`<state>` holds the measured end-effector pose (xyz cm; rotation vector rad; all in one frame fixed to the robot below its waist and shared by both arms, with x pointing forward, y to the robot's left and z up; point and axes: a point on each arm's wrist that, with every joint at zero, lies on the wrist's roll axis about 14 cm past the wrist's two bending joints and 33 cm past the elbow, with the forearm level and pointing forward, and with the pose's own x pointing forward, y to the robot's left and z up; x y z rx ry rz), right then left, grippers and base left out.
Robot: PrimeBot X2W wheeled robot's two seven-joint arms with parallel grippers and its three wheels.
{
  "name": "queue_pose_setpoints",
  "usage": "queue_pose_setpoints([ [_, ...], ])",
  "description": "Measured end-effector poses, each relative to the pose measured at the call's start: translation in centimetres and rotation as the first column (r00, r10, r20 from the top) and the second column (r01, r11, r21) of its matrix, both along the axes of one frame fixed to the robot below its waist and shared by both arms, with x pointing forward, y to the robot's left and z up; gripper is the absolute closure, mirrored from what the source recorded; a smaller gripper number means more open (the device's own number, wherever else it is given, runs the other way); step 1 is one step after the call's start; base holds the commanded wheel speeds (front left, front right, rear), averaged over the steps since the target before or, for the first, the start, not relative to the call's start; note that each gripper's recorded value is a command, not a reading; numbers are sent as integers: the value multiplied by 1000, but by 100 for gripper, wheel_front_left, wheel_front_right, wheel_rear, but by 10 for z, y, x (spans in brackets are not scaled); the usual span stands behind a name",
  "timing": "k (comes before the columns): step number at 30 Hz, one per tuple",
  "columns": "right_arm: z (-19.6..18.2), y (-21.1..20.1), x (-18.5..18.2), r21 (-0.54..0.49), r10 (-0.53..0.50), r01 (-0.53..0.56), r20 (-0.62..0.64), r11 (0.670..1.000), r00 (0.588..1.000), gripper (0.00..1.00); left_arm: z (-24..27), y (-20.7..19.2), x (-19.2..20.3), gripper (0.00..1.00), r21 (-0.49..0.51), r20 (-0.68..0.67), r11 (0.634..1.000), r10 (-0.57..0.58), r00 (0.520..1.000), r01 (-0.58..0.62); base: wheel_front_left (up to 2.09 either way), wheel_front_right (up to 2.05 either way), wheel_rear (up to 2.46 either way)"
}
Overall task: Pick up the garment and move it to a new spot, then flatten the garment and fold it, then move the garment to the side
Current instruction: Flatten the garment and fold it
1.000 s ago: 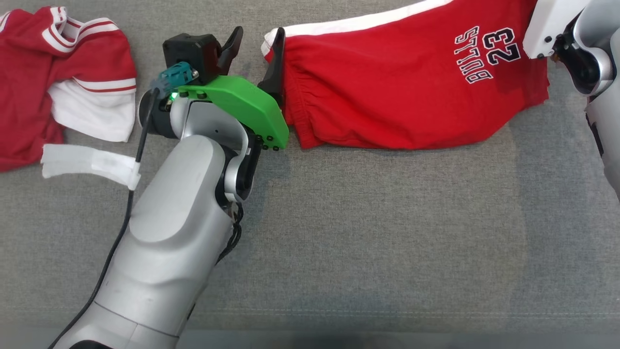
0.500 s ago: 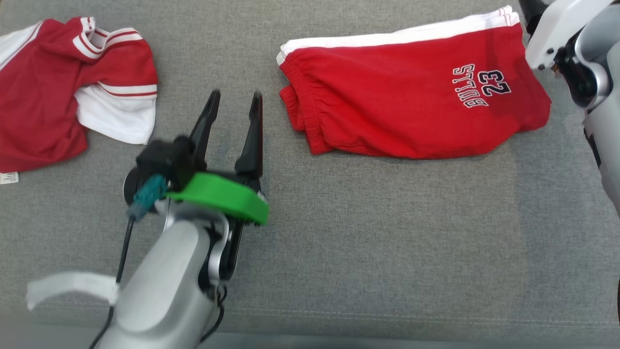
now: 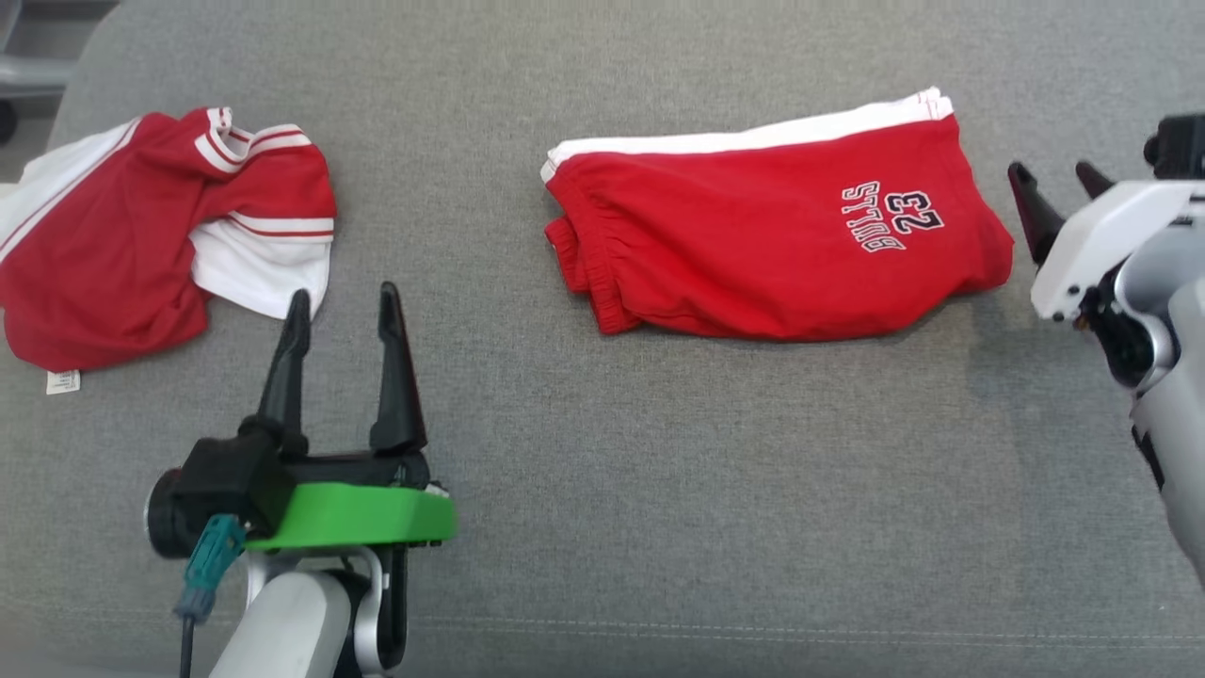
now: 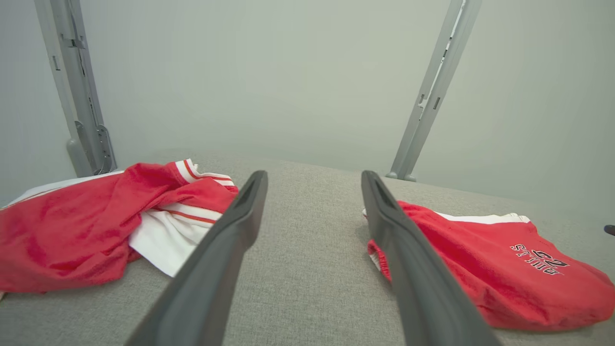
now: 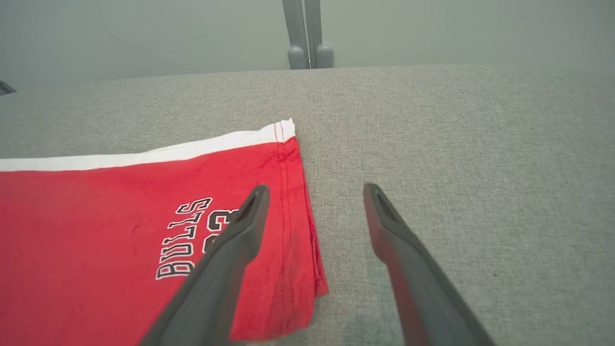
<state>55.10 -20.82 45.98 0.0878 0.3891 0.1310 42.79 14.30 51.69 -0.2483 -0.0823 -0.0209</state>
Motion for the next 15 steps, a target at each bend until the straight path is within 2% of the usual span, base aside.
queue_pose_setpoints([
  [6,-8,-2,-23,57,-54,54,3,997,999,0,3,17,-20,0,36,9,997,74,997,-74,0,0,0],
  [15,-31,3,-37,79,-87,90,-38,993,995,0,-11,20,-34,0,138,-20,990,4,1000,-1,0,0,0],
])
